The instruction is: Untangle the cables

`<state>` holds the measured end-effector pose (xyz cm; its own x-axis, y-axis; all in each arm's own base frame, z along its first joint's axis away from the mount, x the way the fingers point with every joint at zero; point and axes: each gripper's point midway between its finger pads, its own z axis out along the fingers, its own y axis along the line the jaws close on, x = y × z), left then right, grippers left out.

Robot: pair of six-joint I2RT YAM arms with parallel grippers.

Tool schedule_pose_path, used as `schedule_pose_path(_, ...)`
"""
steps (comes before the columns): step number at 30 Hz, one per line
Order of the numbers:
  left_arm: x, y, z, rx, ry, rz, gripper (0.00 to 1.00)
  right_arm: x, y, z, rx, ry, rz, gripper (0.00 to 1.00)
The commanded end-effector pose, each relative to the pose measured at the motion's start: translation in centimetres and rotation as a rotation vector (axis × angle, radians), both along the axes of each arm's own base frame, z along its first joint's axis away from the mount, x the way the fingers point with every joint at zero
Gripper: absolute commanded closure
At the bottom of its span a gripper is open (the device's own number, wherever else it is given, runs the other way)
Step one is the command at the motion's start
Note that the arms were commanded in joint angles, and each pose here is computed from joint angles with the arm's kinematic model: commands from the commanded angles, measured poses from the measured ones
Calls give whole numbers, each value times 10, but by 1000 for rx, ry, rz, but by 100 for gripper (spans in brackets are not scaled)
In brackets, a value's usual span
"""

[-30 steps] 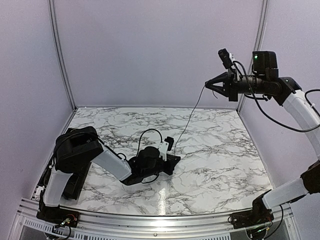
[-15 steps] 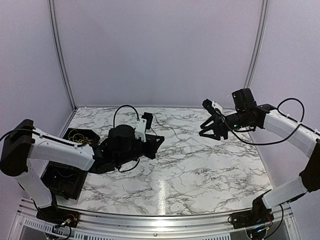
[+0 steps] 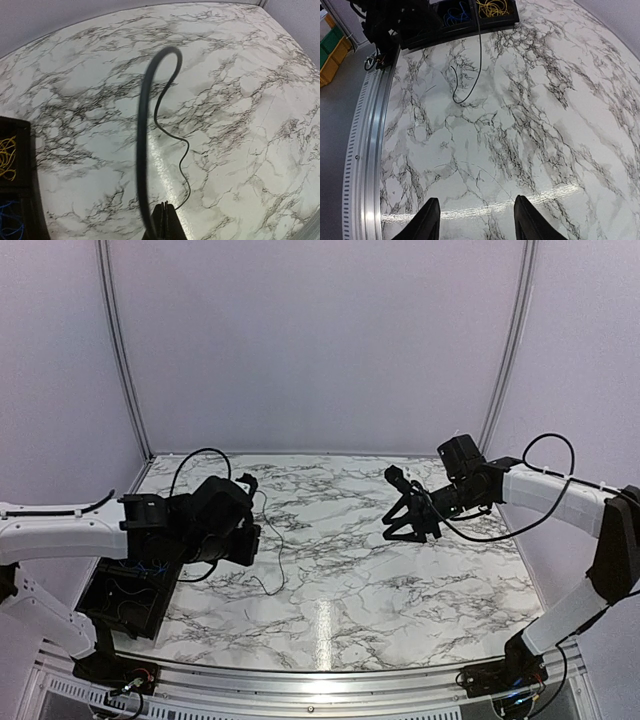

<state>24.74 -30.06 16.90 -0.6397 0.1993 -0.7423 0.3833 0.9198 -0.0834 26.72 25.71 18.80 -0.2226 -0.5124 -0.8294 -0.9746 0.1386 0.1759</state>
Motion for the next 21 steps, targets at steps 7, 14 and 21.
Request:
schedule_pose_path(7,-34,136,64,46,-19,343,100,-14,14,-5,-31,-36,55,49)
schedule_pose_path(14,-51,194,95,109,-50,455,100,-16,16,-13,-56,-33,64,49)
schedule_pose_path(21,-68,225,98,153,4,541,100,-16,17,-18,-73,-33,62,49)
